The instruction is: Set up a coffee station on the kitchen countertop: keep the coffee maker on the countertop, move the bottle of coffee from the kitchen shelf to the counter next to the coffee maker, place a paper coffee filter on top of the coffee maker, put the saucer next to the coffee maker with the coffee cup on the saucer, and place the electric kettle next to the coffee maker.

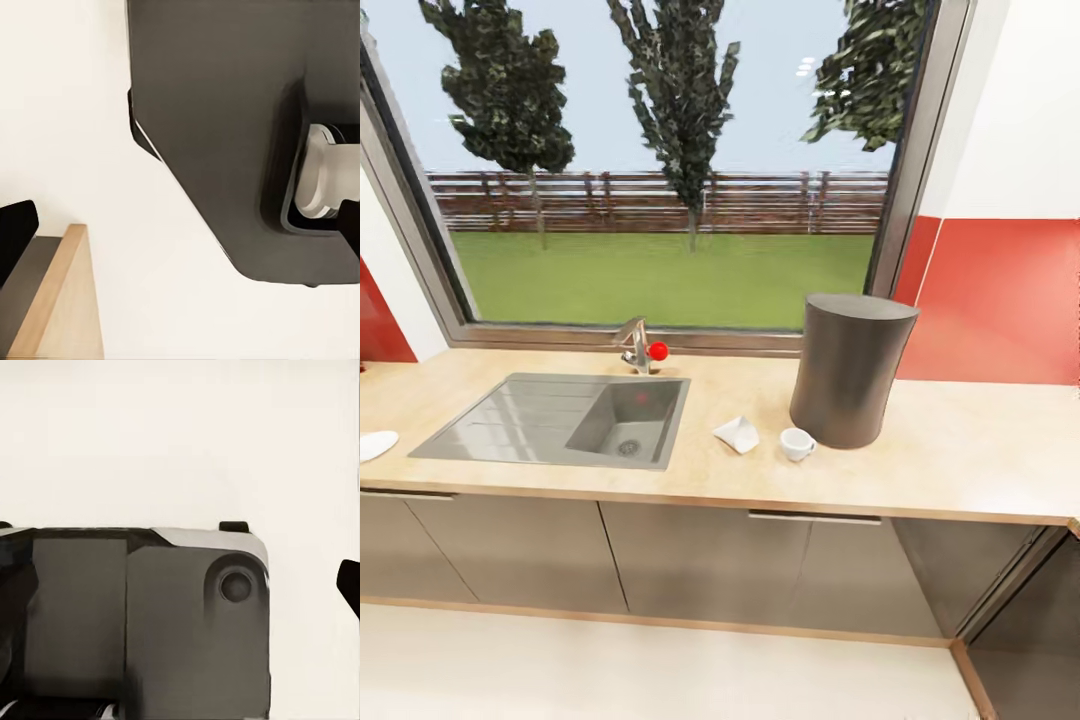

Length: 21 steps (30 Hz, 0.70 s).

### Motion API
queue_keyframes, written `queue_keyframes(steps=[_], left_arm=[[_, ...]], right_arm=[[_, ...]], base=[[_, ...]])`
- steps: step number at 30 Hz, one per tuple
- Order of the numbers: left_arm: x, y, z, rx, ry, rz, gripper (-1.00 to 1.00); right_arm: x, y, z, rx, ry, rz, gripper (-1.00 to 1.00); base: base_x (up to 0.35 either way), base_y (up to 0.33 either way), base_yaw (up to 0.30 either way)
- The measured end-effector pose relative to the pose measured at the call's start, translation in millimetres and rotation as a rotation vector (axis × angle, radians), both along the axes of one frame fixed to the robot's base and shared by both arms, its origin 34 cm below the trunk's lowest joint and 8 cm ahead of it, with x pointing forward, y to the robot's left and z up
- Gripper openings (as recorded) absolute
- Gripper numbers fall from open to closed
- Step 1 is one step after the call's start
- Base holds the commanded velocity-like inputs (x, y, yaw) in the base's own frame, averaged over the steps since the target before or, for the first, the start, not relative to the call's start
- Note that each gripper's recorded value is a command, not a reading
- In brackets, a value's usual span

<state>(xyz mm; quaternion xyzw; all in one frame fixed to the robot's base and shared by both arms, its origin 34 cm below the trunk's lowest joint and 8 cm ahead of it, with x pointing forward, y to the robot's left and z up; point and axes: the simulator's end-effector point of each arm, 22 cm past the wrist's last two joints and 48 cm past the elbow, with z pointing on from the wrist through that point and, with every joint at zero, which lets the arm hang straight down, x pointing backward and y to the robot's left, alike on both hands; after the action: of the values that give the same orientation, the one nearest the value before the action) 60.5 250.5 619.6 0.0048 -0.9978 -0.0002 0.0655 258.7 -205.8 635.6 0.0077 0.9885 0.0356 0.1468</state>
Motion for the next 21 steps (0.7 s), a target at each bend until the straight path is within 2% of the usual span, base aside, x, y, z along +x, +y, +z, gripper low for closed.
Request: queue_keyframes(steps=[3, 5, 9, 12, 15, 21], left_arm=[[0.0, 0.4, 0.0, 0.000, -0.001, 0.002, 1.00], [0.1, 0.5, 0.0, 0.000, -0.001, 0.001, 1.00], [1.1, 2.8, -0.1, 0.003, -0.003, 0.002, 1.00], [1.5, 6.4, -0.1, 0.008, -0.004, 0.002, 1.00], [2.1, 8.8, -0.2, 0.011, -0.005, 0.003, 1.00], [9.5, 9.7, -1.0, 0.012, -0.040, 0.001, 1.00]], right_arm=[[45.3, 4.2, 16.1, 0.007, -0.100, -0.005, 1.00], [62.7, 10.8, 24.1, 0.017, -0.139, -0.009, 1.00], [118.5, 50.1, 58.0, 0.074, -0.269, -0.027, 1.00], [151.1, 69.3, 83.1, 0.103, -0.350, -0.026, 1.00], [194.1, 93.0, 124.0, 0.136, -0.465, 0.006, 1.00], [248.8, 131.8, 203.4, 0.189, -0.615, 0.095, 1.00]], base=[[-0.226, 0.097, 0.000], [-0.114, 0.051, 0.000], [-0.039, 0.017, 0.000], [-0.012, 0.005, 0.000], [-0.004, 0.002, 0.000], [-0.001, 0.000, 0.000]])
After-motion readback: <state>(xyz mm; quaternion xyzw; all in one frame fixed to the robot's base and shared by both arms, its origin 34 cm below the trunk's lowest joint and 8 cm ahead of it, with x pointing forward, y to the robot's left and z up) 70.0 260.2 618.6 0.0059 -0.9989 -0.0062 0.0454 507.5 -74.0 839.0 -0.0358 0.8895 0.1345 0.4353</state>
